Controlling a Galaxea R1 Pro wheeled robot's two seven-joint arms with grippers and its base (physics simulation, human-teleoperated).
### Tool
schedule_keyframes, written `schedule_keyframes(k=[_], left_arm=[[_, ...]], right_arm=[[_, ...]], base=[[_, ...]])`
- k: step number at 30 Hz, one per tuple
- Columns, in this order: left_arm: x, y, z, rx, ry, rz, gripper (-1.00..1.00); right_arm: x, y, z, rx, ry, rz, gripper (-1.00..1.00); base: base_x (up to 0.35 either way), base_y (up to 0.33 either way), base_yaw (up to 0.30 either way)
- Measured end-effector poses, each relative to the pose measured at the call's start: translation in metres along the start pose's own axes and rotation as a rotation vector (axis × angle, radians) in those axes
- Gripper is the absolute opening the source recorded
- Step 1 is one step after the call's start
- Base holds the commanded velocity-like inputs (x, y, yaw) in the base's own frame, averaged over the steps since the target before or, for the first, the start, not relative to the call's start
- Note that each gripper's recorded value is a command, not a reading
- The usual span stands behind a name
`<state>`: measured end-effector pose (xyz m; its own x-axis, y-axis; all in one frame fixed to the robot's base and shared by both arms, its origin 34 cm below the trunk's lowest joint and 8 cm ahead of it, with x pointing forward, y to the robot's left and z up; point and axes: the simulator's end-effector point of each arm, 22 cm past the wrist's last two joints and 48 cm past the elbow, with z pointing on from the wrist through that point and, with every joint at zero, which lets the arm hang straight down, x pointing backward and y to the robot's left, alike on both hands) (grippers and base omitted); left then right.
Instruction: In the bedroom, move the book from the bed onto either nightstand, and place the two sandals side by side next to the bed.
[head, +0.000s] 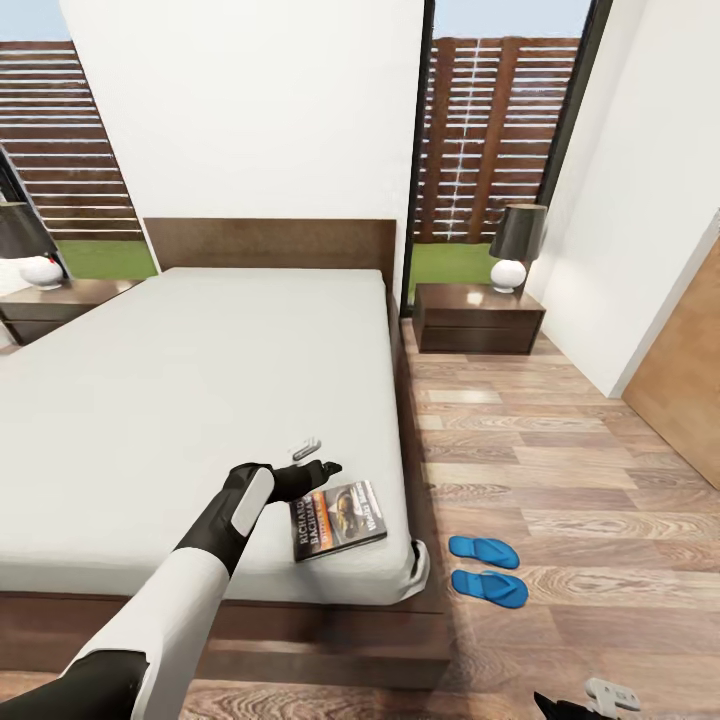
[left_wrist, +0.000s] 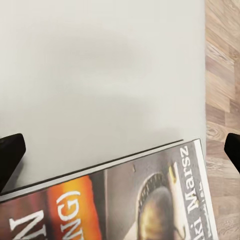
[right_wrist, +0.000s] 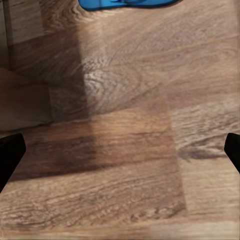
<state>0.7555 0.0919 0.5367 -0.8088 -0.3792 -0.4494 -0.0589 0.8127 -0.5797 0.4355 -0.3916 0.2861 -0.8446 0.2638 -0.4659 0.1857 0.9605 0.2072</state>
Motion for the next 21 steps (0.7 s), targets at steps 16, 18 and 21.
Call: schedule_keyframes(k=[16,18,21], left_arm=[[-0.0001,0.0002,-0.0001,0.0,0.0,0.0,1.0],[-0.0001,0.0002,-0.0001,0.0,0.0,0.0,1.0],[0.0,0.0003,0.0001,0.0,0.0,0.0,1.0]], right_arm=[[-0.0002,0.0001,0.0,0.0,0.0,0.0,1.0],[-0.0002,0.0001,0.0,0.0,0.0,0.0,1.0],[-0.0001,0.0,0.0001,0.0,0.0,0.0,1.0]], base=[[-0.001,0.0,0.0],[-0.022,0.0,0.0],[-0.139,0.0,0.0]])
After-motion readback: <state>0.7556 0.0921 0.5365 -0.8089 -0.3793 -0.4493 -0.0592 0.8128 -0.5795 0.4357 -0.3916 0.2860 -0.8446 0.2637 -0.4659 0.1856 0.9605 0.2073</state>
